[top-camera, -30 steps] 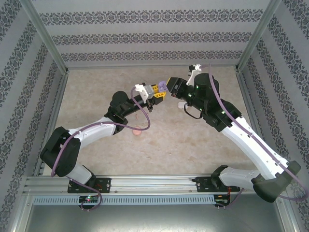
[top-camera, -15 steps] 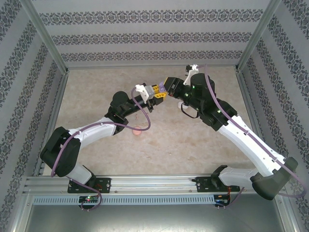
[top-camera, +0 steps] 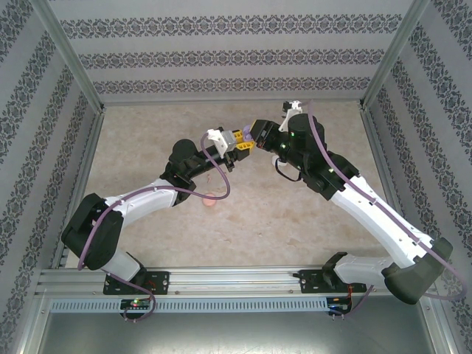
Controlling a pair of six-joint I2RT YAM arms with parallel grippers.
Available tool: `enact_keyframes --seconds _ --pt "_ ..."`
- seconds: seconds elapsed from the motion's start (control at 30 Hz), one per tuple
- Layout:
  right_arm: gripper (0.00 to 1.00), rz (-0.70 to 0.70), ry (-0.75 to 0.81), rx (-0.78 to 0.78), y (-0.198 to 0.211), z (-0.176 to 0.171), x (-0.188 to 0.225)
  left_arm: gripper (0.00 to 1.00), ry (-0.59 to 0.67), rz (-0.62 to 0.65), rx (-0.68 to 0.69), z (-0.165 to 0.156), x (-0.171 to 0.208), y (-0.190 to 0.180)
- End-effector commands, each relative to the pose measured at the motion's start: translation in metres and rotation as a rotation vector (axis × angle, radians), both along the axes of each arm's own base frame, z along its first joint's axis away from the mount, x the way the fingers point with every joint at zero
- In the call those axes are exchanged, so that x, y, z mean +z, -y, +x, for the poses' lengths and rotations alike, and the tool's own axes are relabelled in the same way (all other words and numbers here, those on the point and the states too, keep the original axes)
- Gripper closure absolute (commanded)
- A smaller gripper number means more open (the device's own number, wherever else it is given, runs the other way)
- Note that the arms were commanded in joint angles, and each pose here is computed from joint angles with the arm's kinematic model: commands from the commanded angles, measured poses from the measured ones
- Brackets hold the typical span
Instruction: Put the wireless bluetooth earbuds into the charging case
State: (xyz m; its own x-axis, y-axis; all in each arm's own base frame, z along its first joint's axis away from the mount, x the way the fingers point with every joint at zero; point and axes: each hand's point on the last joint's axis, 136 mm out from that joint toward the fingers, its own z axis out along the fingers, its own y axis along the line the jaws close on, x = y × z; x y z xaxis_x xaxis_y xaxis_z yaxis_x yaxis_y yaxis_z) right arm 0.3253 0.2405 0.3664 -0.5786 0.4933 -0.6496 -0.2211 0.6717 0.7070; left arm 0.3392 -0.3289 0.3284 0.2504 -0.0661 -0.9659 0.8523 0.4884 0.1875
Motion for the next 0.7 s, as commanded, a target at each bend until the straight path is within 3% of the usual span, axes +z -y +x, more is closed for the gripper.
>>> enact_keyframes --seconds 0.0,0.67 --pt "0.81 -0.003 0.008 -0.027 0.005 0.003 -0.002 1.00 0.060 -0.027 -0.025 -0.011 0.026 0.003" --pt "0.81 -0.048 -0.035 -0.015 -0.002 0.005 -0.029 1.00 0.057 -0.027 -0.028 -0.011 0.029 0.005"
